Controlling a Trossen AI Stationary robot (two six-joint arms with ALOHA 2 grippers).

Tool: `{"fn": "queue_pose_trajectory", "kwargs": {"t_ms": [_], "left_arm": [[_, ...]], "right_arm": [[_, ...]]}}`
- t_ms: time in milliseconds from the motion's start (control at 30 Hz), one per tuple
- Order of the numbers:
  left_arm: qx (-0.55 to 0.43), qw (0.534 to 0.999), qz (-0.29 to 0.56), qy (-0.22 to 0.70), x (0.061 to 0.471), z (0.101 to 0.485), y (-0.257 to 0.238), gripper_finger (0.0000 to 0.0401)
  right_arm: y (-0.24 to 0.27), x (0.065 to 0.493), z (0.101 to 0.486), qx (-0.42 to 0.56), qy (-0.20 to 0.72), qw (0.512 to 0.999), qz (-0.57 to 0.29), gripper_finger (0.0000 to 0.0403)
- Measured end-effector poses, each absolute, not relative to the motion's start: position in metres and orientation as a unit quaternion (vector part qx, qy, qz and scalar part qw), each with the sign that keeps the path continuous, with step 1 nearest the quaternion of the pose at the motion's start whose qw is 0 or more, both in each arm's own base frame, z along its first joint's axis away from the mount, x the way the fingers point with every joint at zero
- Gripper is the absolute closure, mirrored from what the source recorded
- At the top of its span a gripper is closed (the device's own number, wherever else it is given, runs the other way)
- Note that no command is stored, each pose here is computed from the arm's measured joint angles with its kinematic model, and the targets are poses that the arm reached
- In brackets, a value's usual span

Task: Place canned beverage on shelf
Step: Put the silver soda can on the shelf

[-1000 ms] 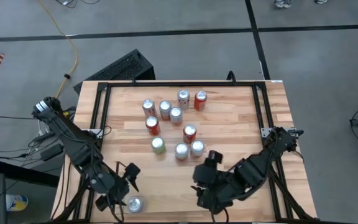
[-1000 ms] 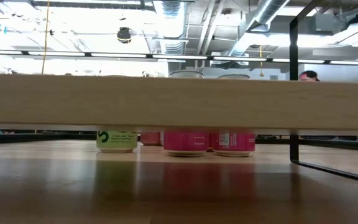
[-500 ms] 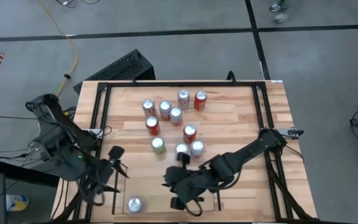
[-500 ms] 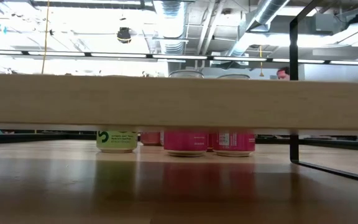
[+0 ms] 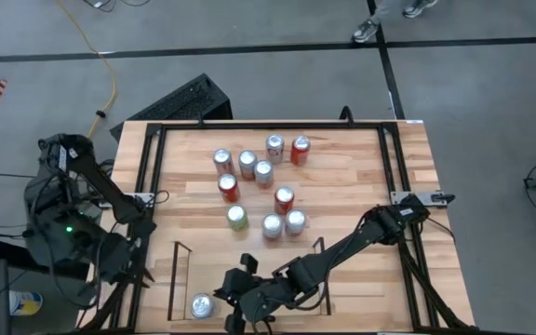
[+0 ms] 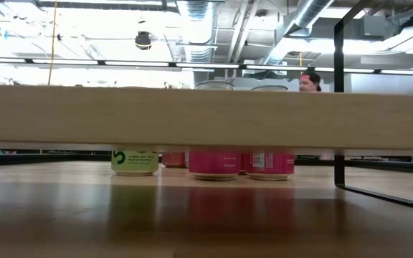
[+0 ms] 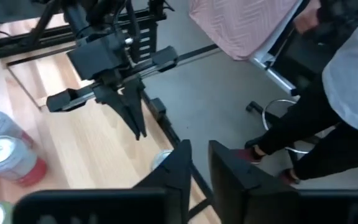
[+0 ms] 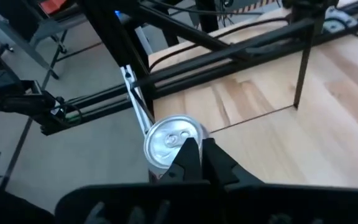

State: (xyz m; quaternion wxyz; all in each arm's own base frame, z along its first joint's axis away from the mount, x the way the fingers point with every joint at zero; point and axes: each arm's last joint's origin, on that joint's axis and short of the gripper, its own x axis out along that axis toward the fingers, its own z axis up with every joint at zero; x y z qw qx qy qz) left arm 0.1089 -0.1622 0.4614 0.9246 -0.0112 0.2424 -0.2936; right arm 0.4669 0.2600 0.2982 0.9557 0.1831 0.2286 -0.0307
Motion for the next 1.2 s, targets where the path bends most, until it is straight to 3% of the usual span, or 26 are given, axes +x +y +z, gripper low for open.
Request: {"fn": "queue_pose_trajectory", "kwargs": {"t_ms": [167, 500, 1200], "left_arm": [[-0.006, 0.926, -0.295, 0.235, 0.101, 0.462, -0.166, 0.0398], [-0.001, 0.928, -0.290, 0.233, 0.099, 0.462, -0.167, 0.0400], [-0.003, 0.932, -0.283, 0.228, 0.099, 0.462, -0.167, 0.0401]], "right_arm": [[0.268, 0.465, 0.295, 0.191, 0.230, 0.954, -0.027, 0.0403], [0.273, 0.471, 0.271, 0.196, 0.247, 0.948, -0.036, 0.0403], [0.275, 0.472, 0.271, 0.200, 0.251, 0.947, -0.012, 0.0403]]}}
